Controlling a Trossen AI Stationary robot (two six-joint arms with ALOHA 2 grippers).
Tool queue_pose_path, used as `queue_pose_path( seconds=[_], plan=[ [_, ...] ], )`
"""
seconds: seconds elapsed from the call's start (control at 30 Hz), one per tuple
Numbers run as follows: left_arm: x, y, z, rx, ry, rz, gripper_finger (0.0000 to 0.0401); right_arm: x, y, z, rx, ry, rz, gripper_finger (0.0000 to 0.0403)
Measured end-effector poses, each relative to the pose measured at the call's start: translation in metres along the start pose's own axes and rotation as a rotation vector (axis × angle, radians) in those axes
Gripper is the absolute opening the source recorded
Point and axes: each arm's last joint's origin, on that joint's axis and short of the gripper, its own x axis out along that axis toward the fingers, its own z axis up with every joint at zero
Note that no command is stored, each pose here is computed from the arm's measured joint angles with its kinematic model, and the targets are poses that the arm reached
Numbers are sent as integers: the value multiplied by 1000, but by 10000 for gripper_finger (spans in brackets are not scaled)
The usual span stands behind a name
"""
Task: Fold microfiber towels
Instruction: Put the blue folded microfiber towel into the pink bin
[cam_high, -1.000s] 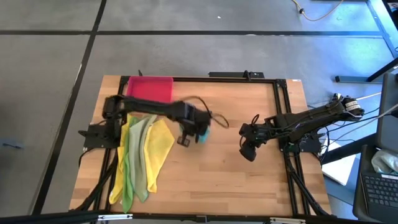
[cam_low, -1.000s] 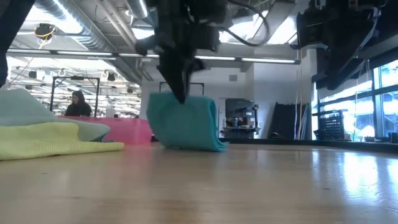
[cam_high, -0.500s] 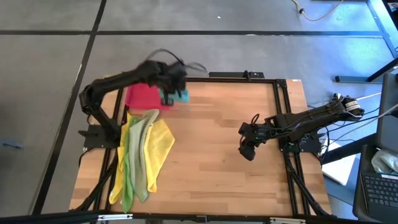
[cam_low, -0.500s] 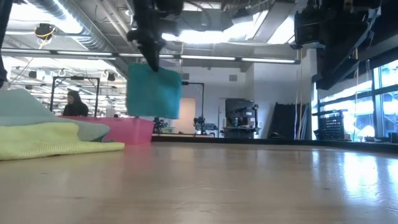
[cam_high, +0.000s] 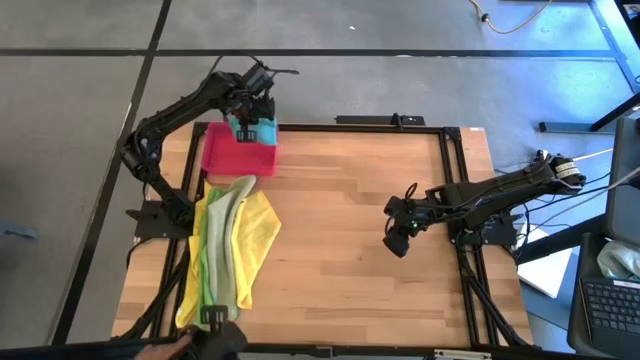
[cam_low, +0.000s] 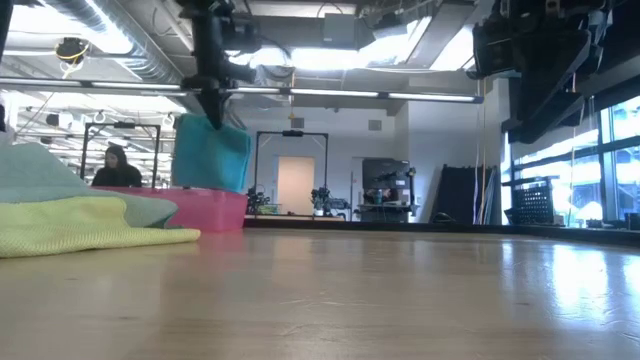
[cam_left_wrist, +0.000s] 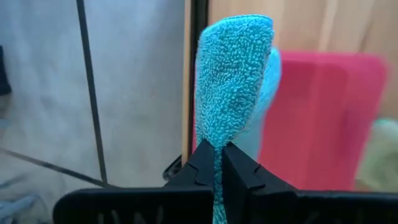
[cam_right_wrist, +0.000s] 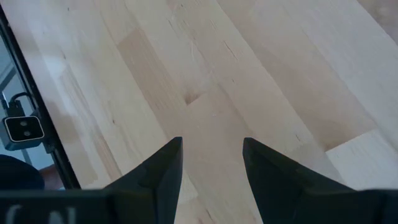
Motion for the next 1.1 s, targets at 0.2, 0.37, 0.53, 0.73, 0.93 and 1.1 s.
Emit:
queue_pose_path(
  seconds=[0.2, 0.37, 0.53, 0.73, 0.93, 1.1],
  plan=[
    [17, 11, -17, -5, 61, 17, 0, 0, 0, 0, 0, 1, 0, 172],
    [23, 16, -18, -37, 75, 90, 0, 0, 0, 0, 0, 2, 0, 172],
    [35, 4, -13, -69, 35, 34, 0, 0, 0, 0, -3, 2, 1, 172],
    [77, -35, -17, -45, 117, -55, 0, 0, 1, -1, -3, 32, 25, 172],
    [86, -71, -4, -61, 96, -142, 0, 0, 1, -1, -4, 45, 35, 172],
    [77, -92, 11, -61, 43, -200, 0, 0, 1, -1, -8, 45, 35, 172]
  ],
)
